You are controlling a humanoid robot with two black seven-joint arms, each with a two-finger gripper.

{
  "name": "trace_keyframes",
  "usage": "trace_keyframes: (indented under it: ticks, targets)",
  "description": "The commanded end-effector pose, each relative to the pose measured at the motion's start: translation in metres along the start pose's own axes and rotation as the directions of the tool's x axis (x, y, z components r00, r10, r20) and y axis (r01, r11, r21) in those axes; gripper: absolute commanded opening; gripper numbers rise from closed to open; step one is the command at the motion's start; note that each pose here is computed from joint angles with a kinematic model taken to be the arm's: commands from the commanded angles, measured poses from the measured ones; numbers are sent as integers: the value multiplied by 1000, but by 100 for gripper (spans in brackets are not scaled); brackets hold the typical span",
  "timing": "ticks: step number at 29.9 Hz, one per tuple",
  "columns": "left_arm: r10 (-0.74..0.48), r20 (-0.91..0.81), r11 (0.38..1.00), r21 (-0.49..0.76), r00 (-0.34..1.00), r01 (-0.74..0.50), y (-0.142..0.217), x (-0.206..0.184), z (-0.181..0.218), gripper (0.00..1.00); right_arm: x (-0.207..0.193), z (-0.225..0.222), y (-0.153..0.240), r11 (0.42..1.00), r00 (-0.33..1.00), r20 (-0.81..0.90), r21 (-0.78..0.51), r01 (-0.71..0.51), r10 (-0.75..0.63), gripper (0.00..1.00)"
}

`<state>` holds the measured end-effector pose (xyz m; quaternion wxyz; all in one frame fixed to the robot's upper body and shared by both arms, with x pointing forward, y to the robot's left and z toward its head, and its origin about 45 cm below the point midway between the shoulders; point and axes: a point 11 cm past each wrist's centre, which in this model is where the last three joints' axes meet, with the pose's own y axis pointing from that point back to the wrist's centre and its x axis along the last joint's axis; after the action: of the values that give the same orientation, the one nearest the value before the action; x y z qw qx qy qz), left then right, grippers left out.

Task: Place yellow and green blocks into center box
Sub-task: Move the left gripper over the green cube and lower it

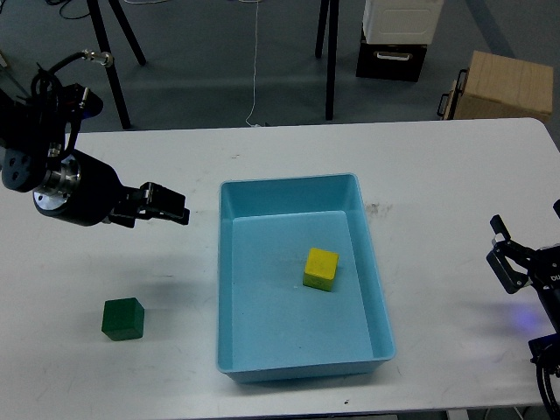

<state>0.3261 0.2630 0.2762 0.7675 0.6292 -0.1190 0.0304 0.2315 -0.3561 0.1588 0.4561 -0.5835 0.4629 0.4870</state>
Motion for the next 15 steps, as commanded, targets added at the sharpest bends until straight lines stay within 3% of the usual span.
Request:
trace_keyframes:
  ticks: [1, 15]
  targets:
    - [-64, 17, 996, 58, 998, 63, -15, -21, -20, 100, 2, 0, 2, 1000, 1000, 1, 1, -8, 8, 99]
    - [-139, -64, 986, 79, 988, 144, -55, -48, -51, 100, 5, 0, 4, 1000, 1000, -9, -3, -20, 19, 99]
